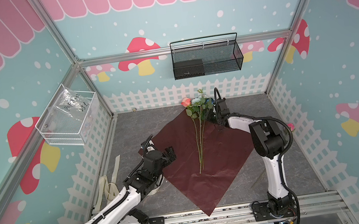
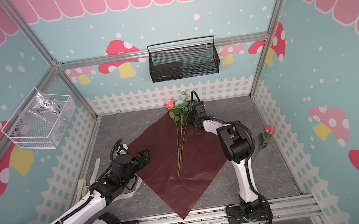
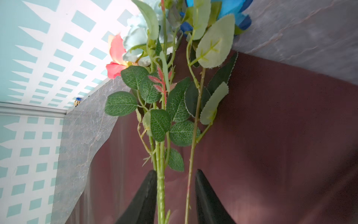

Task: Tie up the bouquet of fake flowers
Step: 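Release the blue rose and move the right gripper to the pink rose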

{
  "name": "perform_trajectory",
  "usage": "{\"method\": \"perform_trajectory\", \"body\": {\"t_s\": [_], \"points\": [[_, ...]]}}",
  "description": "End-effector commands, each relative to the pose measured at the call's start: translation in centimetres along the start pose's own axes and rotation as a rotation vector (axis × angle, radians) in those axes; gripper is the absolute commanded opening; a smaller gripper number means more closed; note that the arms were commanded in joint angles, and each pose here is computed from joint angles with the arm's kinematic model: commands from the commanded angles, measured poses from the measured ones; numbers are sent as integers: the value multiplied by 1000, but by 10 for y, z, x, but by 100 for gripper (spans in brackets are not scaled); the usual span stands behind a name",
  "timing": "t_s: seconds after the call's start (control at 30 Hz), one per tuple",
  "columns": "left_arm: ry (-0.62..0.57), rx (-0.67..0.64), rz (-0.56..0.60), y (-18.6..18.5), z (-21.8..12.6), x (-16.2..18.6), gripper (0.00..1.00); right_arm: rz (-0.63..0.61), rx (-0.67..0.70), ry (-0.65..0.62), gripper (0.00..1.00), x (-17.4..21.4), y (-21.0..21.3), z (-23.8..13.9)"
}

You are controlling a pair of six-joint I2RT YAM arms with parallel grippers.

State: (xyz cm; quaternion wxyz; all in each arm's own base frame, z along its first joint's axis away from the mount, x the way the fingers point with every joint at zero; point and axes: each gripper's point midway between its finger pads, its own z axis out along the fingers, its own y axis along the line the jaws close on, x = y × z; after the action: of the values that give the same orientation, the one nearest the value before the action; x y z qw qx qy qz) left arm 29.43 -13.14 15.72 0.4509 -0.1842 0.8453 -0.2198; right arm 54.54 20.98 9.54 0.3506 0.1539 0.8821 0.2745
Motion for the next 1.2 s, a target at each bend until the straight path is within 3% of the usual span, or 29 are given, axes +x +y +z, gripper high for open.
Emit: {"method": "perform_trajectory", "body": {"t_s": [0.0,0.1,0.27,0.47,0.6,0.97,1.17], "points": [[-2,-2,-15,5,-3,2,99,-76,54,-37,37,-6,1,-39],[-10,1,-16,5,-5,0,100,-146,140,-62,39,-6,-15,-77],[-22,4,-2,5,-7,-2,100,-185,344,-77,41,4,-84,-148],[-28,4,30,5,-4,-3,100,-71,571,-80,42,23,-191,-225],[-23,7,42,4,-2,-3,100,5,702,-123,49,29,-242,-261],[3,1,52,2,3,-2,100,165,891,-34,59,43,-326,-268],[13,-5,74,-4,3,-7,100,195,876,-28,60,43,-345,-263]]}}
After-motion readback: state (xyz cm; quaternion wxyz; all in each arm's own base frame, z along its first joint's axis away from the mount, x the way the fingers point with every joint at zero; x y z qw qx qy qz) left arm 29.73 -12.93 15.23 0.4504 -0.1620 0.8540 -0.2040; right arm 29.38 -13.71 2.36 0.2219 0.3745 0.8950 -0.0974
